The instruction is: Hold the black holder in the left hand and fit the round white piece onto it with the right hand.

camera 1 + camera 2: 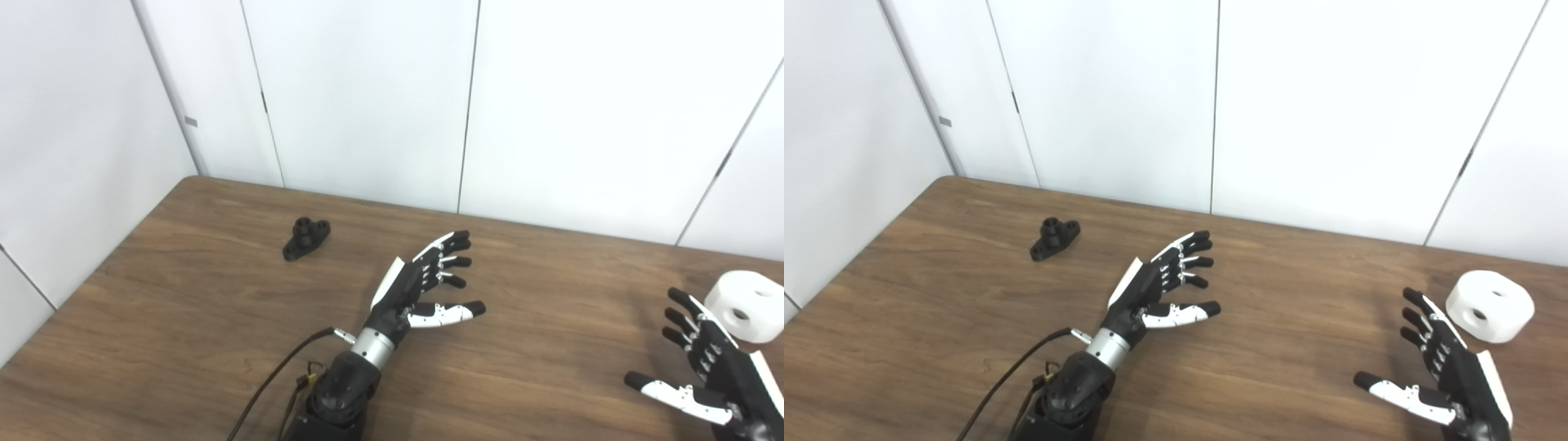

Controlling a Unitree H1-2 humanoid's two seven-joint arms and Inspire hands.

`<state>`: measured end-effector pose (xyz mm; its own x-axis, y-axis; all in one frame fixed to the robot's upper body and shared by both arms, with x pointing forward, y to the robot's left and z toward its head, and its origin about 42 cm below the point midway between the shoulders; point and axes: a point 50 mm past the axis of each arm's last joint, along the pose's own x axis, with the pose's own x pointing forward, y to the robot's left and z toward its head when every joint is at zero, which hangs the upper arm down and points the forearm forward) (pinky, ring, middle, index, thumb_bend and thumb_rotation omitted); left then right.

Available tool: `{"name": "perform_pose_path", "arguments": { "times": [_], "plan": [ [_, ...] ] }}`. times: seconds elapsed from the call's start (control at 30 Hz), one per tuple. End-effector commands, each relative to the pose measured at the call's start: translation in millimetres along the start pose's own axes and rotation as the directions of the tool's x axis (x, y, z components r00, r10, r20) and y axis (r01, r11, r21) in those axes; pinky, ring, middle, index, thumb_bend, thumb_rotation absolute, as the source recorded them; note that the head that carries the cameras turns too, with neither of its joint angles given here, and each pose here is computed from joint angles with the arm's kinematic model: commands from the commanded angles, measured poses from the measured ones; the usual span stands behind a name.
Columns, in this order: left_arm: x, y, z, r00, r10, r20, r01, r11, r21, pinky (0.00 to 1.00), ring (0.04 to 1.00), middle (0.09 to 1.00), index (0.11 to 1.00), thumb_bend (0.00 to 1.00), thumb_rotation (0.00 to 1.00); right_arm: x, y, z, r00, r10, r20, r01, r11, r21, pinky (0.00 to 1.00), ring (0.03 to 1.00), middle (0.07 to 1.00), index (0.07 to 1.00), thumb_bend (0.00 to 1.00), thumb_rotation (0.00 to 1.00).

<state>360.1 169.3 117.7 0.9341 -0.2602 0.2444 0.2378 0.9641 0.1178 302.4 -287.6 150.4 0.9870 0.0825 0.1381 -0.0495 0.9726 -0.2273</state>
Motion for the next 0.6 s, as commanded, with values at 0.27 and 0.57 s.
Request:
{"name": "perform_pose_path", "arguments": {
  "times": [0.27, 0.57],
  "plan": [
    [-13, -14, -19, 0.999, 0.014, -0.052, -0.016, 0.999, -0.039, 0.67, 0.803, 0.873, 0.879, 0.81, 0.1, 6, -7, 18, 0.996, -0.008, 0.092, 0.011, 0.999, -0.038, 0.84, 0.887, 0.957, 0.901, 0.73, 0.0],
    [-10, -2, -5, 0.997, 0.062, -0.035, -0.062, 0.998, -0.005, 0.59, 0.713, 0.805, 0.796, 0.74, 0.01, 7, -8, 16, 0.996, -0.001, 0.091, 0.005, 0.999, -0.036, 0.84, 0.886, 0.948, 0.898, 0.73, 0.0]
  ]
}}
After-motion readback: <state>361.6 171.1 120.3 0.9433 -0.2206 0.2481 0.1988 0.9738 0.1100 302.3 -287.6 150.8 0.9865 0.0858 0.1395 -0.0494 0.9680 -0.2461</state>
